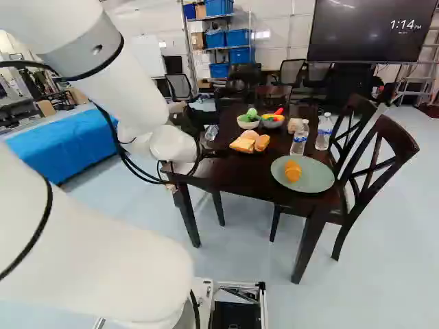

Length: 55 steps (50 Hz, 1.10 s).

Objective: Move the croissant to the empty plate

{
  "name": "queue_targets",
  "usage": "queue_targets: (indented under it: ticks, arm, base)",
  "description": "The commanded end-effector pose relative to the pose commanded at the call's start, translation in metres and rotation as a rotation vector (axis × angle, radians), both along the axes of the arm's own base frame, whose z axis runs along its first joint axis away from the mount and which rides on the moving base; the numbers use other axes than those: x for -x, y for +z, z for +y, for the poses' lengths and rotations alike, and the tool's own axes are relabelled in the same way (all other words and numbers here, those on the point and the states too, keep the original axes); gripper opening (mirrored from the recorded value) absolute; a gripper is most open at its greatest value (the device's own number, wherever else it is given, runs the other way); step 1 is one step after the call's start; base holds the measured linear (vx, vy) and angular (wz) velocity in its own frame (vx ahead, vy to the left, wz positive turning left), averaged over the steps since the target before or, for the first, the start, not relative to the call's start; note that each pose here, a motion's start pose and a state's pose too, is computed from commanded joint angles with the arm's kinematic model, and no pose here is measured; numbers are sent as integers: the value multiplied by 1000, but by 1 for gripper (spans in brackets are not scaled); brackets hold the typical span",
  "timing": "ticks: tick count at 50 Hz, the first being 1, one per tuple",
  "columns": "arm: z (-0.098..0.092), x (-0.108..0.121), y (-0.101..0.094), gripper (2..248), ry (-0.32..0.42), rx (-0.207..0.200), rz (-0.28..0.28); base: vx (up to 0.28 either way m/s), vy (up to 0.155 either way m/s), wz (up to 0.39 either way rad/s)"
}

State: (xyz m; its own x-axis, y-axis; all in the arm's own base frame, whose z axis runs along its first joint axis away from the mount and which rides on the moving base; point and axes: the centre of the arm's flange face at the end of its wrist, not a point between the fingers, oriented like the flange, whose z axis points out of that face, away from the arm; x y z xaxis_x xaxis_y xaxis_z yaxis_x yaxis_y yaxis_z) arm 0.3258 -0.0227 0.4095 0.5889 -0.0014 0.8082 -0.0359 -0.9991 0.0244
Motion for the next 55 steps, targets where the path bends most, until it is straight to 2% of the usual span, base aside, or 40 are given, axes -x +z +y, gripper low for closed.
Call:
queue_targets:
  ticks: [26, 55]
  arm:
    - [12, 24, -23, 247, 21, -10, -142]
    - [20, 44, -37, 247, 34, -16, -247]
  base:
    - [0, 0, 0]
    - [0, 0, 0]
